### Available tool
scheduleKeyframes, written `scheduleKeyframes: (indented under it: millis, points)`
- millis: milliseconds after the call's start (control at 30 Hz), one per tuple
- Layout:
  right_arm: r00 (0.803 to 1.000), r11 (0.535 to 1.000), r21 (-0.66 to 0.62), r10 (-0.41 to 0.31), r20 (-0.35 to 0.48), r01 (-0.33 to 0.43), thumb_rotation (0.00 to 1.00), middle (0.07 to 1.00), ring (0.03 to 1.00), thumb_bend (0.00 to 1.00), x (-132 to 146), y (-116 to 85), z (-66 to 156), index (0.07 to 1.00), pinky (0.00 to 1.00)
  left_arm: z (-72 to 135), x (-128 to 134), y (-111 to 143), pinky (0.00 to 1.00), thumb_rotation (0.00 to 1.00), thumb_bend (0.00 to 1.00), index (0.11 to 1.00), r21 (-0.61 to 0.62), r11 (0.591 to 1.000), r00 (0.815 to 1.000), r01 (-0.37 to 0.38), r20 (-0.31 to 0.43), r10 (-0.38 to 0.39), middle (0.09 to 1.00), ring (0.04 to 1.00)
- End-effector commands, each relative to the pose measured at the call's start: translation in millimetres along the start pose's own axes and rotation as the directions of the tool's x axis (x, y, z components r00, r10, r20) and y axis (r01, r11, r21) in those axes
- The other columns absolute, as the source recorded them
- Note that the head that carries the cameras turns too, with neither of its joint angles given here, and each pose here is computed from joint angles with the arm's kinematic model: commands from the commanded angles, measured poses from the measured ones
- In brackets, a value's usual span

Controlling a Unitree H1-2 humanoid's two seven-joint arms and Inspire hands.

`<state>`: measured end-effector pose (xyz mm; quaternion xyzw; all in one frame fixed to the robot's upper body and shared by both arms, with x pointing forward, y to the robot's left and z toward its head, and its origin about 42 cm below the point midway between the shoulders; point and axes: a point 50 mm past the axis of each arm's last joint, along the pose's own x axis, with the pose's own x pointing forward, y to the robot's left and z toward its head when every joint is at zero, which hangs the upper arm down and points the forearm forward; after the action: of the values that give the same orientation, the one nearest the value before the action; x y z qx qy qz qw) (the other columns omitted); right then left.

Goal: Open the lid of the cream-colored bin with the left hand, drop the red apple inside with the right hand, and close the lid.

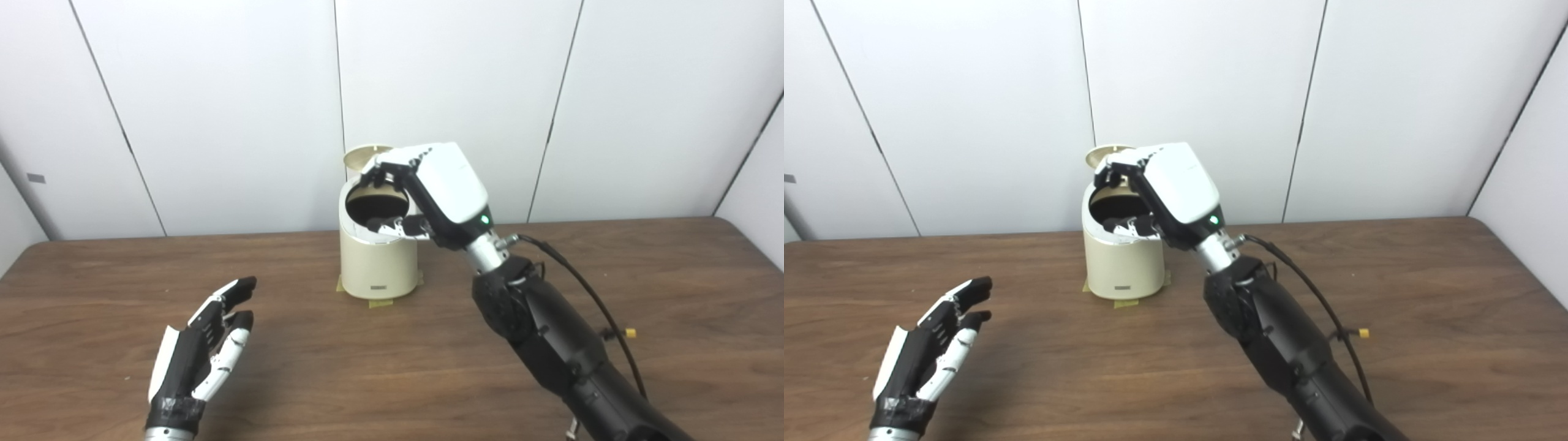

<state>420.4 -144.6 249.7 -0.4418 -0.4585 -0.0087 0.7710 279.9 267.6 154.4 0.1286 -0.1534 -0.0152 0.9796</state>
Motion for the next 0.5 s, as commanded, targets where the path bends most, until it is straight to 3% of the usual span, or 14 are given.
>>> scheduleKeyframes:
  millis: [0, 100, 167, 200, 267, 367, 467]
  points:
    - [0.999, 0.999, 0.023, -0.047, 0.023, 0.047, 0.0, 0.45, 0.324, 0.53, 0.9, -27.8, -5.6, 0.505, 0.27, 20.1, 15.7, 1.9, 0.77, 0.65, 0.45, 0.823, 0.018, 1.0, 0.997, -0.013, 0.082, 0.011, 0.863, 0.868]
    - [0.996, 0.99, 0.14, 0.02, -0.09, -0.007, 0.0, 0.478, 0.461, 0.52, -24.2, -49.9, -7.4, 0.505, 0.36, 27.0, 23.4, 3.3, 0.75, 0.64, 0.43, 0.825, 0.054, 0.998, 0.994, -0.015, 0.108, 0.009, 0.859, 0.855]
    - [0.985, 0.978, 0.206, 0.062, -0.162, -0.028, 0.12, 0.641, 0.583, 0.5, -38.8, -60.4, -8.7, 0.498, 0.45, 33.3, 30.8, 3.0, 0.77, 0.64, 0.42, 0.834, 0.053, 0.999, 0.993, -0.011, 0.116, 0.005, 0.865, 0.864]
    - [0.981, 0.974, 0.223, 0.073, -0.181, -0.031, 0.3, 0.702, 0.633, 0.41, -43.5, -63.5, -9.3, 0.644, 0.5, 35.7, 33.8, 2.8, 0.79, 0.63, 0.41, 0.834, 0.054, 0.998, 0.993, -0.012, 0.117, 0.006, 0.865, 0.87]
    - [0.968, 0.96, 0.278, 0.096, -0.23, -0.03, 0.56, 0.791, 0.707, 0.34, -60.9, -66.9, -12.3, 0.798, 0.56, 46.6, 46.4, -0.2, 0.81, 0.63, 0.4, 0.835, 0.094, 0.995, 0.995, -0.018, 0.104, 0.008, 0.865, 0.875]
    - [0.952, 0.939, 0.343, 0.128, -0.279, -0.025, 0.81, 0.89, 0.847, 0.34, -84.4, -67.6, -12.9, 0.9, 0.72, 61.4, 66.6, -4.4, 0.84, 0.67, 0.4, 0.854, 0.158, 0.987, 0.994, -0.004, 0.108, -0.013, 0.882, 0.895]
    - [0.934, 0.903, 0.428, 0.163, -0.319, -0.012, 0.98, 0.955, 0.94, 0.38, -110.8, -66.6, -12.2, 0.959, 0.88, 80.8, 89.6, -10.0, 0.9, 0.72, 0.48, 0.88, 0.195, 0.981, 0.99, 0.003, 0.138, -0.03, 0.914, 0.936]
